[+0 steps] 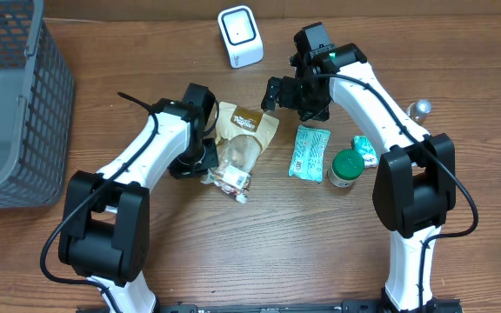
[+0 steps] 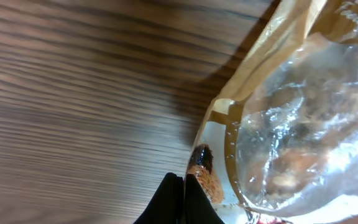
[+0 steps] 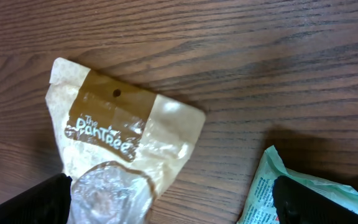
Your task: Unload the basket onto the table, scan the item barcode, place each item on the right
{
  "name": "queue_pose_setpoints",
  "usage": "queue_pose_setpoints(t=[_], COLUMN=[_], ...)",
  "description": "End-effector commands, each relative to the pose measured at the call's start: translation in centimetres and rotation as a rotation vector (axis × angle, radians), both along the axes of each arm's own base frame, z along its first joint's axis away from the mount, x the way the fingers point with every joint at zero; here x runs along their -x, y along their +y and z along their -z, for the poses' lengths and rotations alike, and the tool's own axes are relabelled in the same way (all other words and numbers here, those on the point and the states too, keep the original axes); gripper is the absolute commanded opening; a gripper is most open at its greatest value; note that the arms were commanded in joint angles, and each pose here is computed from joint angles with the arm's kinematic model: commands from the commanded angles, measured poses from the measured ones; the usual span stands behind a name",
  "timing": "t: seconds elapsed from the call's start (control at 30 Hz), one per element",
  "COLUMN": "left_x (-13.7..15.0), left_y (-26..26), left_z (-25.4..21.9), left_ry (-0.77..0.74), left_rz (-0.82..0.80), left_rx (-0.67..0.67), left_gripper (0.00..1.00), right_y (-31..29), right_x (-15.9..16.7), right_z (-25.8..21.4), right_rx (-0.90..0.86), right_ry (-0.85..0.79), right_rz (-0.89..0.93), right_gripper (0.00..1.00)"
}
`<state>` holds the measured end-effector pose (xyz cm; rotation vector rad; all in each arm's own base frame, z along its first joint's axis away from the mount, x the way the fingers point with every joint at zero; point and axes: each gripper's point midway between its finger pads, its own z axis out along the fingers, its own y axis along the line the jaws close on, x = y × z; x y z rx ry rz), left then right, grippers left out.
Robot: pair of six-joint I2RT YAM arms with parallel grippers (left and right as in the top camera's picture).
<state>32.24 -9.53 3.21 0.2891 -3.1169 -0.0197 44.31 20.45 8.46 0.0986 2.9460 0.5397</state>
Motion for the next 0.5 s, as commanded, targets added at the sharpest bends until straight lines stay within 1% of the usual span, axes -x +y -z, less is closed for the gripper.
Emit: queue_pose_setpoints(t=[0.0,0.07,0.13,0.2,0.23,0.3,0.33,0.47], left_x=[-0.5,-1.0,-1.4,-1.9,-2.2,-2.4,-2.6,-3.1], left_y=[4.0,6.5,8.0,9.0,9.4,9.4,9.3,8.3], left_z=[-0.3,-1.0,-1.7,-2.3,-2.6,-2.9,-2.9,-3.0], left_ry=[-0.028,-0.052,-0.075,-0.099,-0.111,-0.120,-0.126,-0.135], left_rz=[0.077,0.080,0.084,0.084,0.083,0.083,0.081,0.080], left_rx=[-0.198,-0.344,-0.440,-0.512,-0.540,-0.544,-0.537,-0.483], left_gripper=[0.04,0.04,0.05,0.08,0.14,0.20,0.22,0.24], right_y=[0.2,0.2,0.2,0.2,0.2,0.2,0.2,0.2], right_x=[-0.6,-0.6,-0.6,-0.6,-0.6,-0.6,-0.6,-0.6], right_z=[-1.0,-1.0,-1.0,-1.0,-1.0,-1.0,-1.0,-1.0], right_rx=[-0.006,-0.006,-0.006,-0.006,-0.006,-0.006,-0.006,-0.006], right_ry=[-0.030,-0.030,-0.030,-0.030,-0.030,-0.030,-0.030,-0.030], right_rz=[0.007,0.007,0.007,0.007,0.007,0.007,0.007,0.007], right_gripper=[1.00,1.00,1.00,1.00,1.00,1.00,1.00,1.00])
